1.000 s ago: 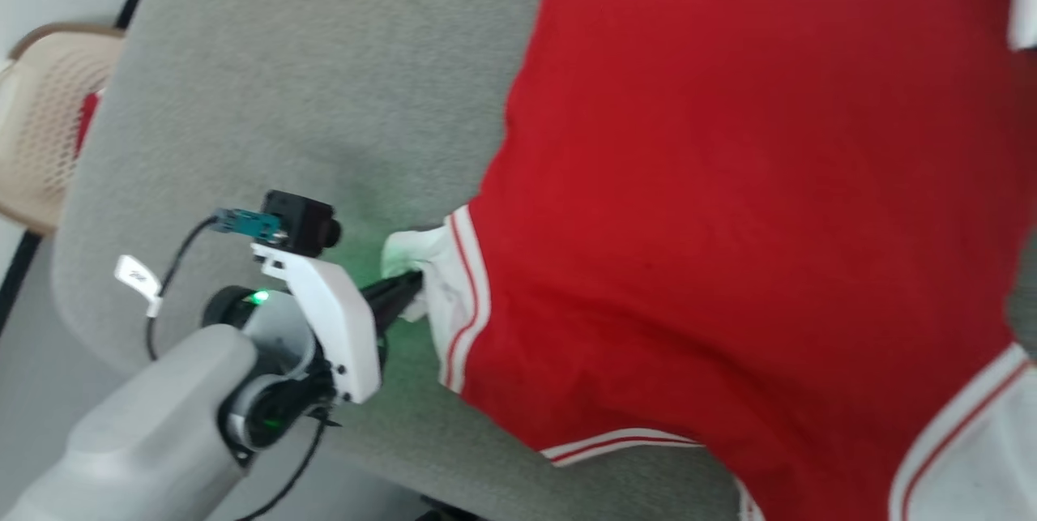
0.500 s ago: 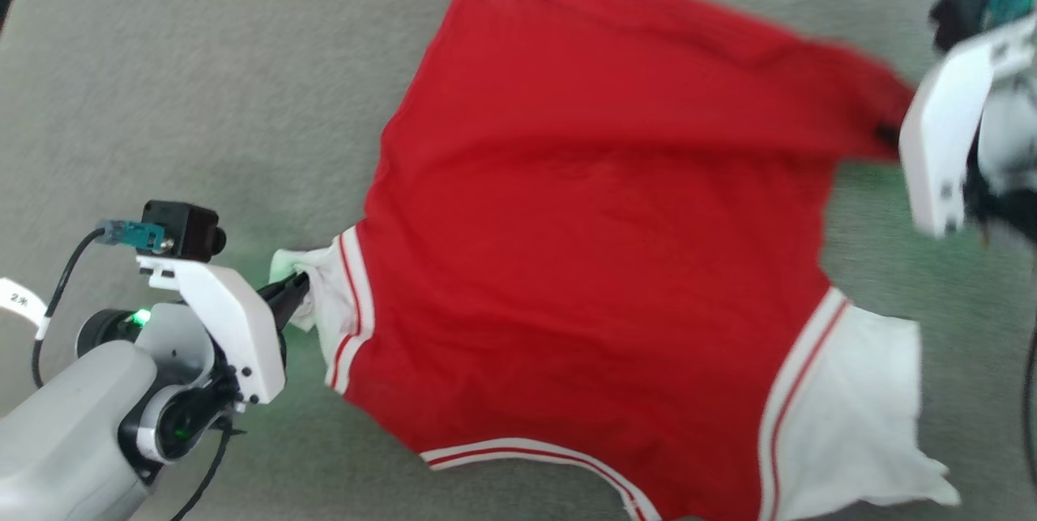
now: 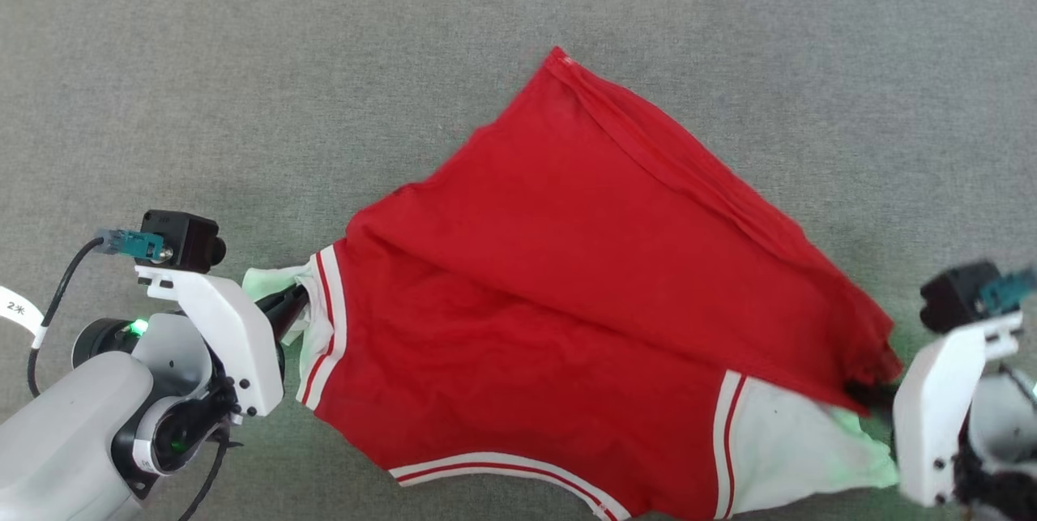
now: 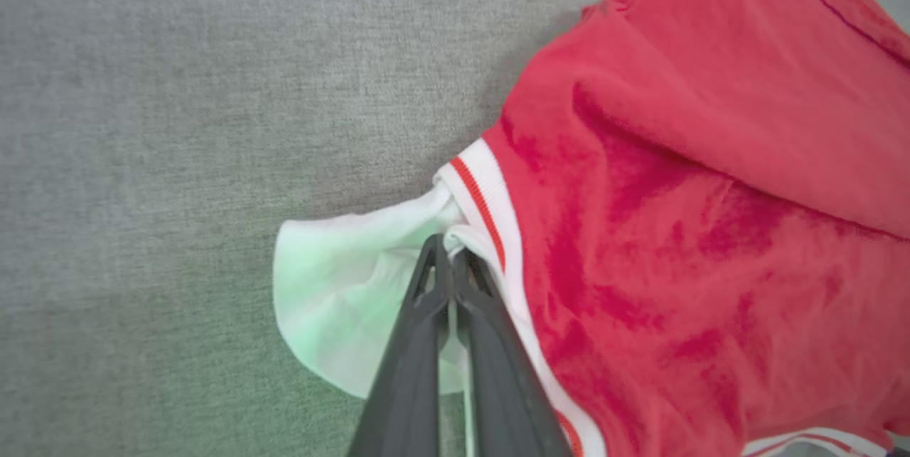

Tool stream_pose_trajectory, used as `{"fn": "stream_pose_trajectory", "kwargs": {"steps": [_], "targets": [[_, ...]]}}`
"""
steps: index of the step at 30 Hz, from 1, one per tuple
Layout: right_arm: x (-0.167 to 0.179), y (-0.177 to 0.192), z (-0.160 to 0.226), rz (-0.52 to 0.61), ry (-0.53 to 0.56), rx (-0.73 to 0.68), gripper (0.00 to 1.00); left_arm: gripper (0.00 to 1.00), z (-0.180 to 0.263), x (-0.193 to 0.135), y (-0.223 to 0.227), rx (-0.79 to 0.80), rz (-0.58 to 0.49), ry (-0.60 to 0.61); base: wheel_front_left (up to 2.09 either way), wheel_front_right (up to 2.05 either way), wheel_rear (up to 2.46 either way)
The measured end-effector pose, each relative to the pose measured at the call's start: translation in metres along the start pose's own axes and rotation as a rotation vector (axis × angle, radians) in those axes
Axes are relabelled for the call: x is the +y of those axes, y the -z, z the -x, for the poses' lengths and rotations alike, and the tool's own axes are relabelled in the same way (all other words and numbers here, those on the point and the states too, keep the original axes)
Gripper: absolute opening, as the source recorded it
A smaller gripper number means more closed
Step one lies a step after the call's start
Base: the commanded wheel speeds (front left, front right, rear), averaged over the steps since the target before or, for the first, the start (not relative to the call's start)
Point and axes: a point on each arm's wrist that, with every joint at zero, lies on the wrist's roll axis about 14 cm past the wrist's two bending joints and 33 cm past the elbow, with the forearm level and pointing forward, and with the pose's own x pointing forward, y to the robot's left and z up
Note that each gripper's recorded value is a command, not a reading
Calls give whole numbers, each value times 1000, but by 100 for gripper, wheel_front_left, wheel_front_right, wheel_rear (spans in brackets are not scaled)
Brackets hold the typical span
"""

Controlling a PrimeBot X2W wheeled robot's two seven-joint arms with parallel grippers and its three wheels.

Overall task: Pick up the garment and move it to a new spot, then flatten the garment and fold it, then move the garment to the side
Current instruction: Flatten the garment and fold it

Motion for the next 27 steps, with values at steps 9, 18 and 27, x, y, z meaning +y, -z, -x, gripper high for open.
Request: {"fn": "stream_pose_trajectory", "kwargs": {"steps": [9, 18, 27], "targets": [[1, 21, -26, -114, 14, -44, 100, 0, -7, -1, 2, 8, 10, 5, 0, 0, 0], [14, -48, 11, -1, 3, -335, 100, 0, -8, -1, -4, -12, 15, 7, 0, 0, 0], [59, -146, 54, 178, -53, -731, 100, 0, -2, -1, -6, -29, 22, 5, 0, 0, 0]]}}
